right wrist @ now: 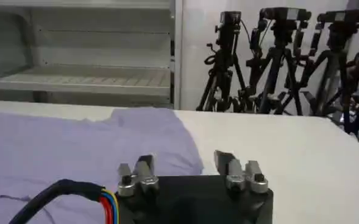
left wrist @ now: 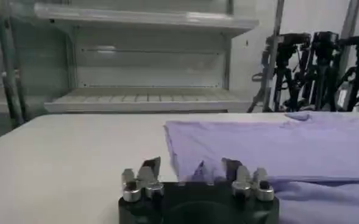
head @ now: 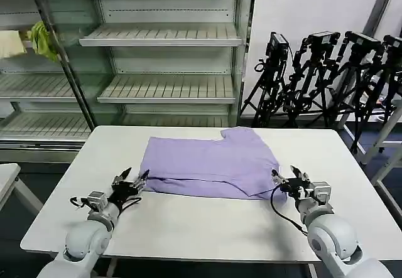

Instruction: Fold and organize the clothes.

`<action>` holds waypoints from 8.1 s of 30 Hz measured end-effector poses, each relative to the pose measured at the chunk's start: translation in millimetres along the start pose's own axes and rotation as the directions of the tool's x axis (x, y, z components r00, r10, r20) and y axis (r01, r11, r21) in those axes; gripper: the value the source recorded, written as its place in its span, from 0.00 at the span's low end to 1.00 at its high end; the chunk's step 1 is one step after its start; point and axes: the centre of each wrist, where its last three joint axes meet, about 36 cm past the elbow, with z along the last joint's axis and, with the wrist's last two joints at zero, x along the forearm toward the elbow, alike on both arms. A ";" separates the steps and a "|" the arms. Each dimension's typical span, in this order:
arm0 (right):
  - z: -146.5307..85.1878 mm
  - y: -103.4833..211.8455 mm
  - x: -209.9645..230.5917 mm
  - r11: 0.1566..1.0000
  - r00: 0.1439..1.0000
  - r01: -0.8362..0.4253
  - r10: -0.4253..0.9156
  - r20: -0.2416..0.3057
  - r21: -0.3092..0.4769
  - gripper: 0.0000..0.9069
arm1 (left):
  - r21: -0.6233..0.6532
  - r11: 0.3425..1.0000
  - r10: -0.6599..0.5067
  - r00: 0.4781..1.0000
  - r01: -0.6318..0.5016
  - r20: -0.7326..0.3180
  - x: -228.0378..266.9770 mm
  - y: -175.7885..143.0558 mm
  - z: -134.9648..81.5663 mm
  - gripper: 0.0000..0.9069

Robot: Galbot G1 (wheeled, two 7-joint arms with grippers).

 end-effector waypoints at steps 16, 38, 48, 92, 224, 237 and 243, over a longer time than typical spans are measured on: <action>5.4 12.9 25.2 1.000 1.000 0.019 -0.019 -0.002 -0.004 1.00 | 0.066 0.997 0.031 0.999 -0.028 -0.042 33.9 -24.0 4.8 1.00; 53.2 25.4 60.1 0.999 0.995 -0.014 0.009 -0.095 -0.046 1.00 | 0.091 0.994 0.062 0.997 -0.058 -0.040 33.6 -34.3 12.6 0.98; 62.5 27.1 53.5 0.998 0.995 -0.018 0.012 -0.104 -0.060 1.00 | 0.092 0.994 0.061 0.997 -0.058 -0.037 30.1 -34.5 14.1 0.96; 64.4 27.4 37.5 0.998 0.997 -0.003 -0.001 -0.084 -0.055 0.01 | 0.059 0.996 0.069 0.996 -0.065 -0.063 34.9 -36.4 28.1 0.82; 42.3 32.3 175.1 0.991 0.937 0.077 -0.035 -0.347 0.108 0.00 | 0.006 0.995 0.093 0.905 -0.100 -0.414 217.7 -56.3 11.3 0.01; 42.4 30.1 185.1 0.990 0.928 0.045 0.009 -0.372 0.137 0.00 | -0.010 0.996 0.072 0.895 -0.085 -0.441 225.9 -49.9 12.7 0.01; 42.6 28.2 186.1 0.989 0.927 0.033 0.025 -0.375 0.146 0.00 | -0.013 0.997 0.067 0.891 -0.081 -0.449 228.4 -50.3 14.7 0.01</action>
